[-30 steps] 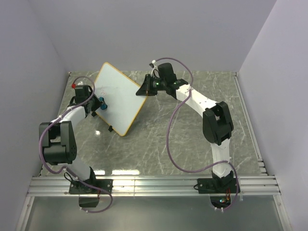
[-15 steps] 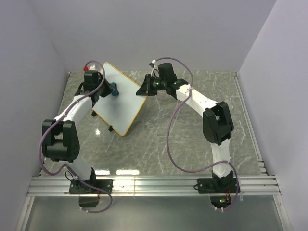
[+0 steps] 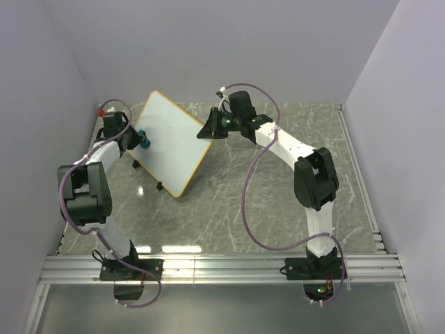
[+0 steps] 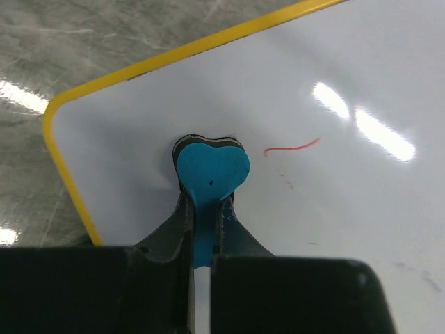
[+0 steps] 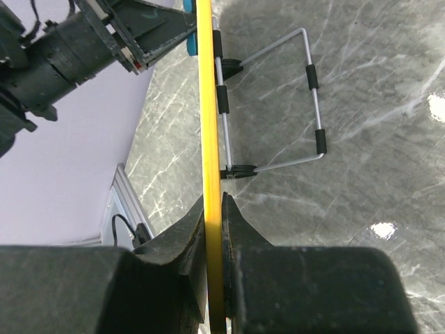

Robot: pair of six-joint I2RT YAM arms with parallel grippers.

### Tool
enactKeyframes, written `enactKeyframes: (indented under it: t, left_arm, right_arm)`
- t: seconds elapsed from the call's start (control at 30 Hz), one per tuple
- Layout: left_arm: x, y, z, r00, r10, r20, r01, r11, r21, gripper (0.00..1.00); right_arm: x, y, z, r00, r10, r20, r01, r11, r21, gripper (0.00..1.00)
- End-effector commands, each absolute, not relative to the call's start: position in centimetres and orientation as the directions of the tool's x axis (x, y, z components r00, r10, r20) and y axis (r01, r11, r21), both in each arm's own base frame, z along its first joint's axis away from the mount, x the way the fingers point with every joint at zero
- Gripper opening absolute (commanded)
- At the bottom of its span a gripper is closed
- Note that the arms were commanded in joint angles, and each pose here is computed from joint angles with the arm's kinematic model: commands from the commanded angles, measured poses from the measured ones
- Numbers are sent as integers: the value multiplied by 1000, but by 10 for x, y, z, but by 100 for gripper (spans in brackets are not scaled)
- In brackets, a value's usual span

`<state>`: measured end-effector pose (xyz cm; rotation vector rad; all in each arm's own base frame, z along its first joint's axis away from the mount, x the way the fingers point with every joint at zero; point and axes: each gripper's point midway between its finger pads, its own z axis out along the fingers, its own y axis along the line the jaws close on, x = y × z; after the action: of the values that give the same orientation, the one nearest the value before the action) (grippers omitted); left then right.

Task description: Erase the whiteboard

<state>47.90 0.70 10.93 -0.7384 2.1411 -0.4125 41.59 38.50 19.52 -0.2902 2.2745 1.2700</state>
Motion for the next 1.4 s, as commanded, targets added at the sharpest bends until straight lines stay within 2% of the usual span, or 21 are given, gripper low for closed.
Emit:
enactKeyframes:
  t: [0.0,0.1,0.4,0.63,0.77,1.07,1.37]
  left_arm:
    - [455,8,69,-570,-609,-552,-396,792,-465,0]
    - [457,5,73,-575,-611,-544,-385,788,-480,0]
    - [511,-14,178,-476,-629,-615,-219,762,-609,0]
    - [539,-18,194,-466,-649,-601,-188,737,-649,0]
    - [536,-19,173,-496,-648,-578,-219,738,-639,0]
    - [479,-9,65,-610,-644,-461,-407,754,-515,0]
    - [446,5,32,-632,-643,-433,-484,763,-428,0]
  right_arm:
    - [416,370,208,-831,69,-551,-419,574,704,0]
    - [417,371,208,-832,69,-550,-419,571,705,0]
    - [419,374,208,-833,67,-550,-424,562,710,0]
    - [419,371,207,-836,71,-545,-419,559,716,0]
    - [422,367,208,-834,79,-547,-416,562,715,0]
    - [428,364,207,-833,89,-545,-409,565,717,0]
    - [428,365,207,-832,90,-547,-411,562,717,0]
